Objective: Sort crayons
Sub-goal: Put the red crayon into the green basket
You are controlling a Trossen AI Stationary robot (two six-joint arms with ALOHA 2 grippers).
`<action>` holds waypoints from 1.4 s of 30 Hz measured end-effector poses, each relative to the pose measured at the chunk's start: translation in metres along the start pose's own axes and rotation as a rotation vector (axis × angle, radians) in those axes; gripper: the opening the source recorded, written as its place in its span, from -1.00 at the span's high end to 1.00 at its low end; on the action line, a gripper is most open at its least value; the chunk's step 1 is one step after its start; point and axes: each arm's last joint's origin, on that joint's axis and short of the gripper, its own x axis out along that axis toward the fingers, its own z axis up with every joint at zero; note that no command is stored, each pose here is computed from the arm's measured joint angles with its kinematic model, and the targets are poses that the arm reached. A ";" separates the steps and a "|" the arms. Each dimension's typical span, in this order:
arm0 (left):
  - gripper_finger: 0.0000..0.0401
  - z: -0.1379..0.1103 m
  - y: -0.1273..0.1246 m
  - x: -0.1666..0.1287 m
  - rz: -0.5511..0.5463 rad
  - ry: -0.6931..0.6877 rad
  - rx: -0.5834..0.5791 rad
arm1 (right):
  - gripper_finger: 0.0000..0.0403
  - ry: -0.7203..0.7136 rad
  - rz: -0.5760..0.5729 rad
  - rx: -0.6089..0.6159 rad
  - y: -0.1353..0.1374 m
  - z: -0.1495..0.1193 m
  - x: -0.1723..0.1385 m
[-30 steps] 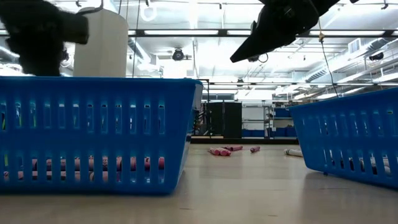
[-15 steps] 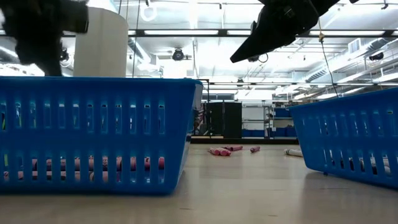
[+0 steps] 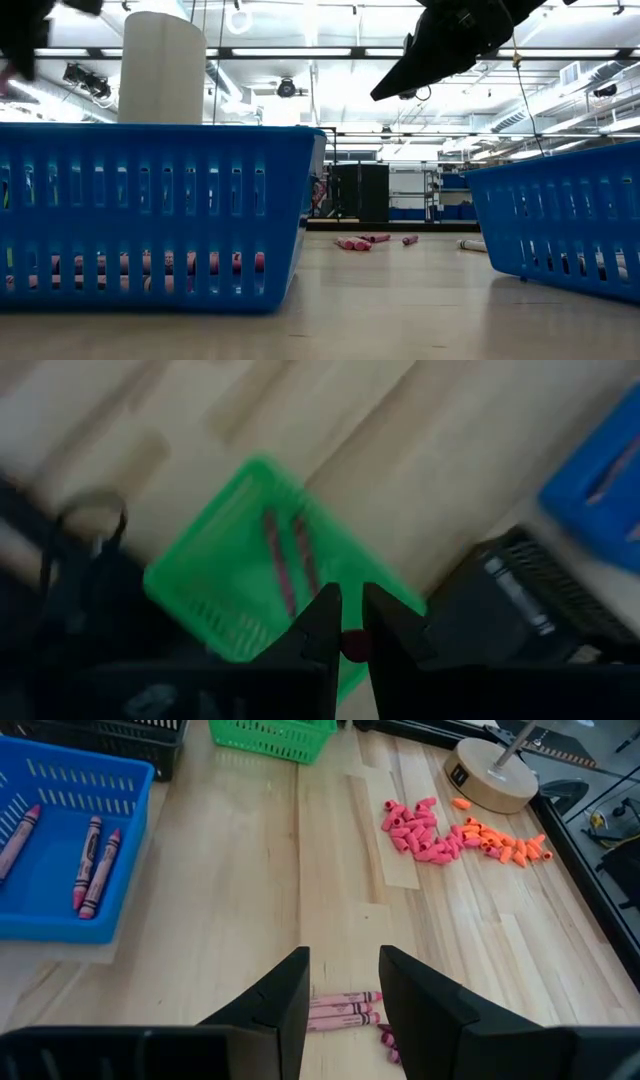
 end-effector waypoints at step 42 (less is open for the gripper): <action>0.56 -0.018 0.015 0.088 0.050 0.115 -0.087 | 0.34 -0.022 0.007 0.010 0.000 0.002 0.000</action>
